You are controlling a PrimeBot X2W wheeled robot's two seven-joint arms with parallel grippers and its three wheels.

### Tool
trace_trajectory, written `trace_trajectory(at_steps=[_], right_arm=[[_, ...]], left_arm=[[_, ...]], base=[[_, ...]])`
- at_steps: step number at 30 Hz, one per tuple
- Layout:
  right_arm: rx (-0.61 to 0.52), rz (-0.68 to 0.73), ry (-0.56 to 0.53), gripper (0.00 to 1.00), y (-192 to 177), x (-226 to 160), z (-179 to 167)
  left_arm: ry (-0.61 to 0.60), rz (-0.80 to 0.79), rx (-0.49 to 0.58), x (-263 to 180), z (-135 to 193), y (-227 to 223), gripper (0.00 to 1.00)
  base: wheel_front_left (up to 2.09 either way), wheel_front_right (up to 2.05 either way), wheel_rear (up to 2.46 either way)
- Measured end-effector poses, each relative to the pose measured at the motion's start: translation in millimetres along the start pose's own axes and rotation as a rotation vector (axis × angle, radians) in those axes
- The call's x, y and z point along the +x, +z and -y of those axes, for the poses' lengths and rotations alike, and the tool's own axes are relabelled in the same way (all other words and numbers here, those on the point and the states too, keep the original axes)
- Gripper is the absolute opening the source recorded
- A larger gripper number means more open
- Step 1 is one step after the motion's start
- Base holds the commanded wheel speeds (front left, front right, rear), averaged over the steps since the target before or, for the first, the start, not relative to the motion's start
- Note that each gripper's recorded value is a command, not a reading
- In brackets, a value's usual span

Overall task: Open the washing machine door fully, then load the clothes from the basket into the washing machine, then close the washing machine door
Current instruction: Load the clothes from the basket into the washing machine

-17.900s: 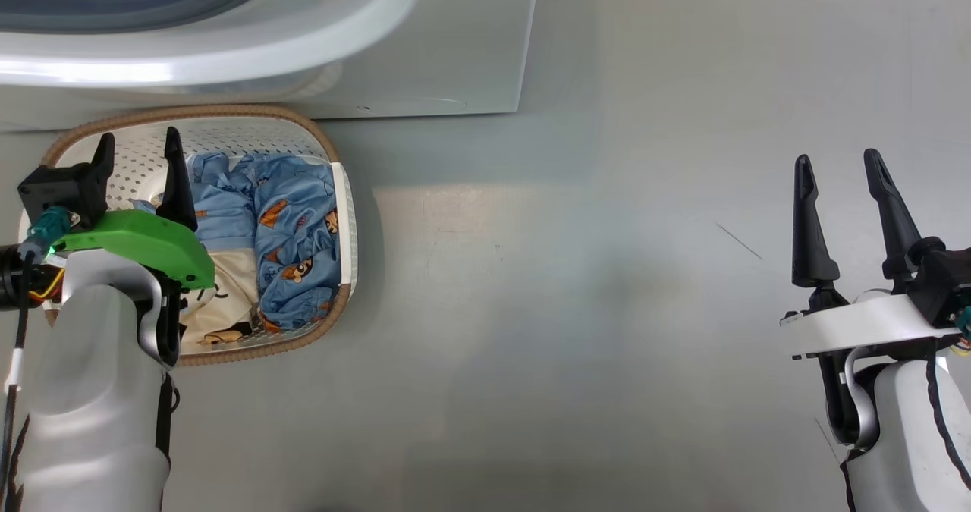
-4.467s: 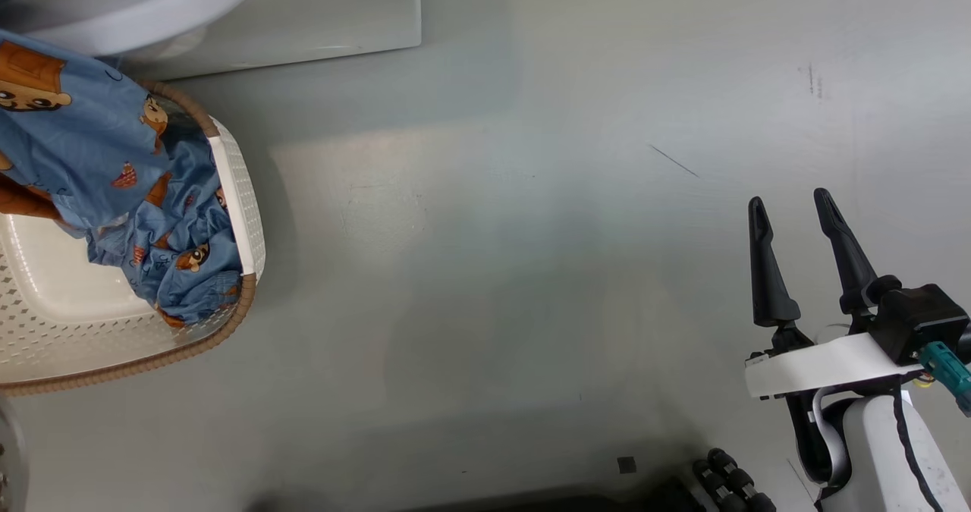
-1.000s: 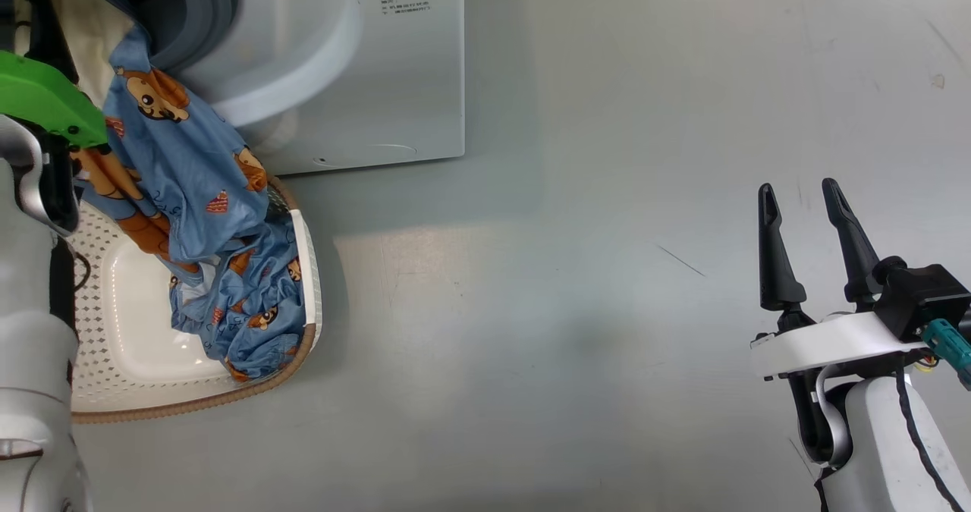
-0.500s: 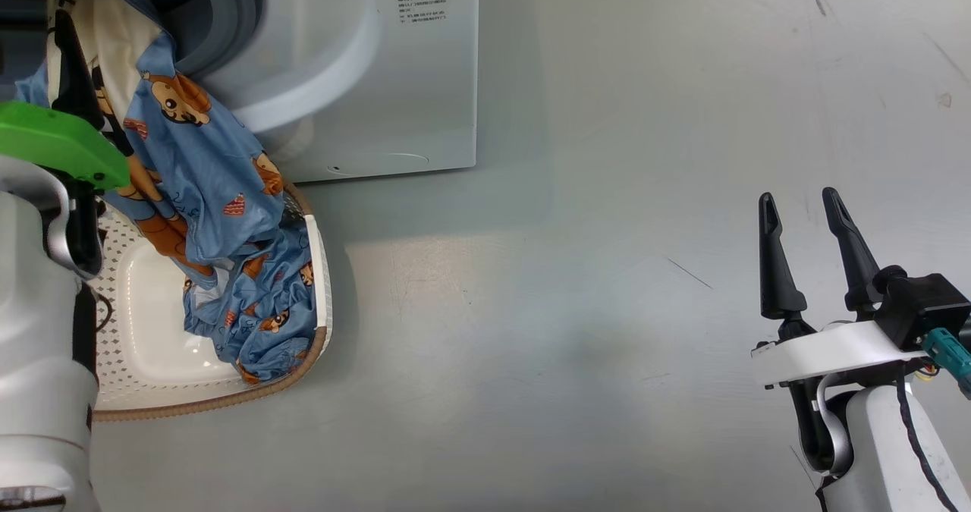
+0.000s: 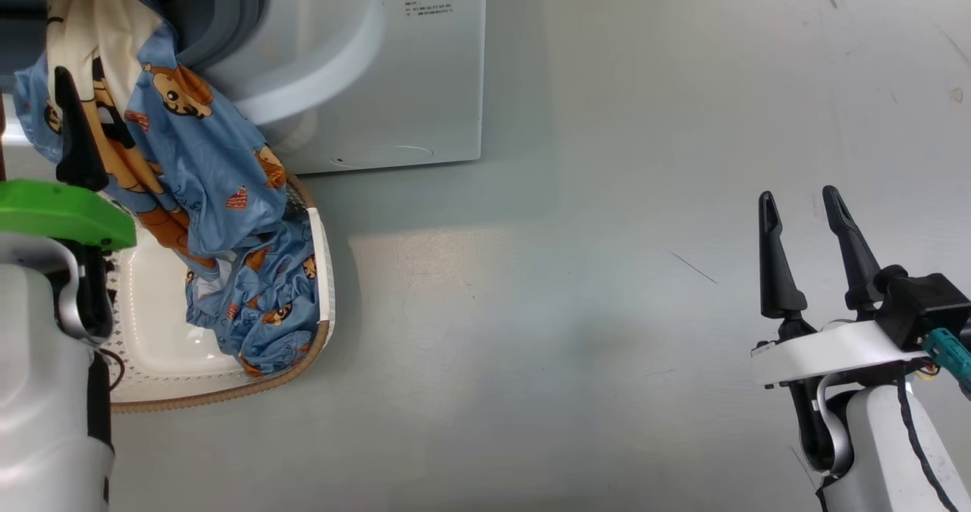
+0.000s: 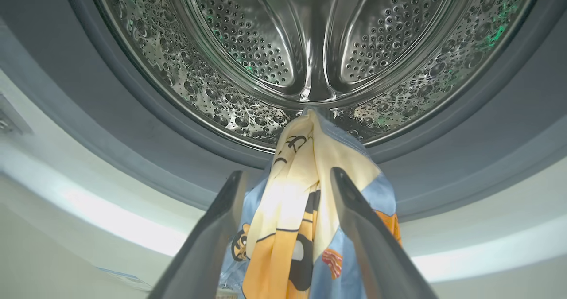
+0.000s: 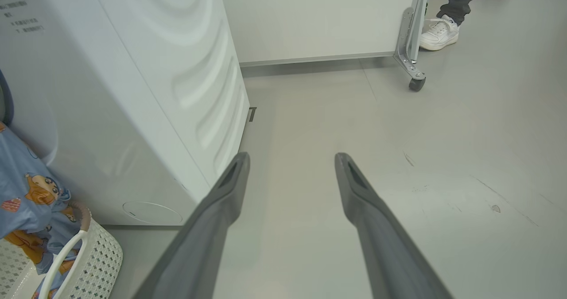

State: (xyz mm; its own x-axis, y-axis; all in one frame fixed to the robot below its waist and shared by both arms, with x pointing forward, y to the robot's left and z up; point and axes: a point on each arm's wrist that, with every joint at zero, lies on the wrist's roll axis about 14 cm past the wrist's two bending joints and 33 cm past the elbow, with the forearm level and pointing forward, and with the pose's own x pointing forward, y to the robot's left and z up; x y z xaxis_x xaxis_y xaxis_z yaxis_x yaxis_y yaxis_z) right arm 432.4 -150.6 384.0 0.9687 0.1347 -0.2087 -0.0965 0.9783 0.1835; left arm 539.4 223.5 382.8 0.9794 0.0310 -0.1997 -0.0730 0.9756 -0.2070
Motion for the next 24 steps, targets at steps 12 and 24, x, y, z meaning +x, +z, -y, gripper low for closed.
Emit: trace_trajectory(at_steps=[12,24], right_arm=[[0.003,-0.014,0.003,1.0,-6,2,-1],[0.0,-0.02,0.009,1.0,-8,2,-1]], left_arm=[[0.034,-0.048,-0.054,-39,1,-36,1.0],[0.056,-0.135,-0.034,-81,-3,-68,1.0]], base=[[0.0,0.0,0.0],[0.0,0.0,0.0]])
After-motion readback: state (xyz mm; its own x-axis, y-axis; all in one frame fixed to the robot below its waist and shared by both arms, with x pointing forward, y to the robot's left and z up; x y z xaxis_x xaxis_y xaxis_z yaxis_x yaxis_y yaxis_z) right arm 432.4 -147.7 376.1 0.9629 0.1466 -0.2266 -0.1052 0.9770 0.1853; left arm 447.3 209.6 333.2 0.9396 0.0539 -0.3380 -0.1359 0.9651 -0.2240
